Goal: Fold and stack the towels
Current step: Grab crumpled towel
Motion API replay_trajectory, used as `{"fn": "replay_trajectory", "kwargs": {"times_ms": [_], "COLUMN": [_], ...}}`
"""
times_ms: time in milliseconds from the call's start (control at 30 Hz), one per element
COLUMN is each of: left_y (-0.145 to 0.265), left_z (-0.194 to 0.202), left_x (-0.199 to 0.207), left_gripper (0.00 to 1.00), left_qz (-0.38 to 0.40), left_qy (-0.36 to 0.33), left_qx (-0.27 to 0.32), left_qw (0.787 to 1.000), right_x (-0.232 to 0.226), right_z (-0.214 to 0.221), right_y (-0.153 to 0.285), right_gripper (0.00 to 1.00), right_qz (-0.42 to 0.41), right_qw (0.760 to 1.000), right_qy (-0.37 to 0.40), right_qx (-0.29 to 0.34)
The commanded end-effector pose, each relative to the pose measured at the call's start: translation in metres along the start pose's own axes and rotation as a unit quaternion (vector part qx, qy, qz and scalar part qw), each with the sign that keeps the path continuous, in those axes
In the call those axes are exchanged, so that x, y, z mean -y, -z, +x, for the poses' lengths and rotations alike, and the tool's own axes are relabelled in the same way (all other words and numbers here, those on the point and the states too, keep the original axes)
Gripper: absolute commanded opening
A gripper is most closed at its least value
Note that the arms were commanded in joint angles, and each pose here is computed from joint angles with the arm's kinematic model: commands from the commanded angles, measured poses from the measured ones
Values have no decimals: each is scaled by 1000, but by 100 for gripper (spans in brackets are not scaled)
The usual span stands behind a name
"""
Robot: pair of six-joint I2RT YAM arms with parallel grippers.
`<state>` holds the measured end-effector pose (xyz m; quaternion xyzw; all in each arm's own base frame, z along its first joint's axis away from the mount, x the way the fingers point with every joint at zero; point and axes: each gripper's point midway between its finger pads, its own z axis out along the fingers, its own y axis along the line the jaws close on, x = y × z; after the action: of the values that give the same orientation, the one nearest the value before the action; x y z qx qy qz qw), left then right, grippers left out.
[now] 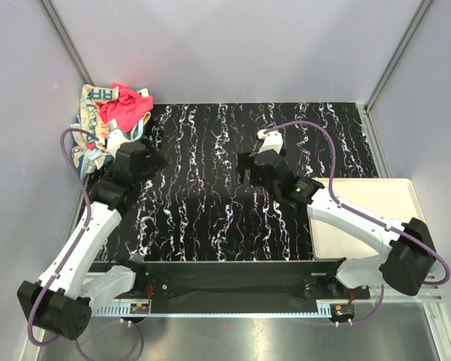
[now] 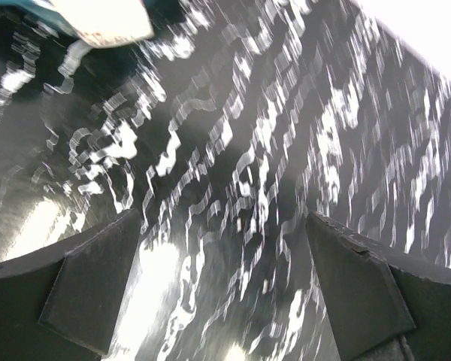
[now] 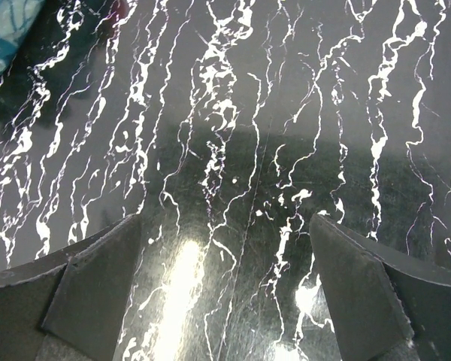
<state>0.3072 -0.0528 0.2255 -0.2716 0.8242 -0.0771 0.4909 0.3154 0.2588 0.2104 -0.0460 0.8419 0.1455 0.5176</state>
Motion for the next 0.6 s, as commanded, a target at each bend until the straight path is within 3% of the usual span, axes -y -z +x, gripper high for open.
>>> {"fn": "replay_trajectory", "kwargs": {"times_ms": [0, 100, 300, 567], "left_y": [-23, -49, -126, -195], "left_z": [-57, -93, -136, -137], "left_x": [-7, -20, -34, -76], "left_gripper": [97, 96, 88, 83], "left_qz": [-79, -123, -186, -267], "left_qy": [86, 122, 144, 131], "left_qx": [103, 143, 157, 137], "left_qw": [988, 974, 959, 945], "right_x": [-9, -9, 1, -2], "right_z": [-21, -21, -22, -21], "right_y": [13, 18, 24, 24], "right_gripper": [100, 100, 100, 100], "right_qz": [-24, -29, -18, -26], "right_qw": [1000, 999, 999, 999], "right_qy": [-3, -3, 0, -2], "right_qx": [19, 18, 29, 28]}}
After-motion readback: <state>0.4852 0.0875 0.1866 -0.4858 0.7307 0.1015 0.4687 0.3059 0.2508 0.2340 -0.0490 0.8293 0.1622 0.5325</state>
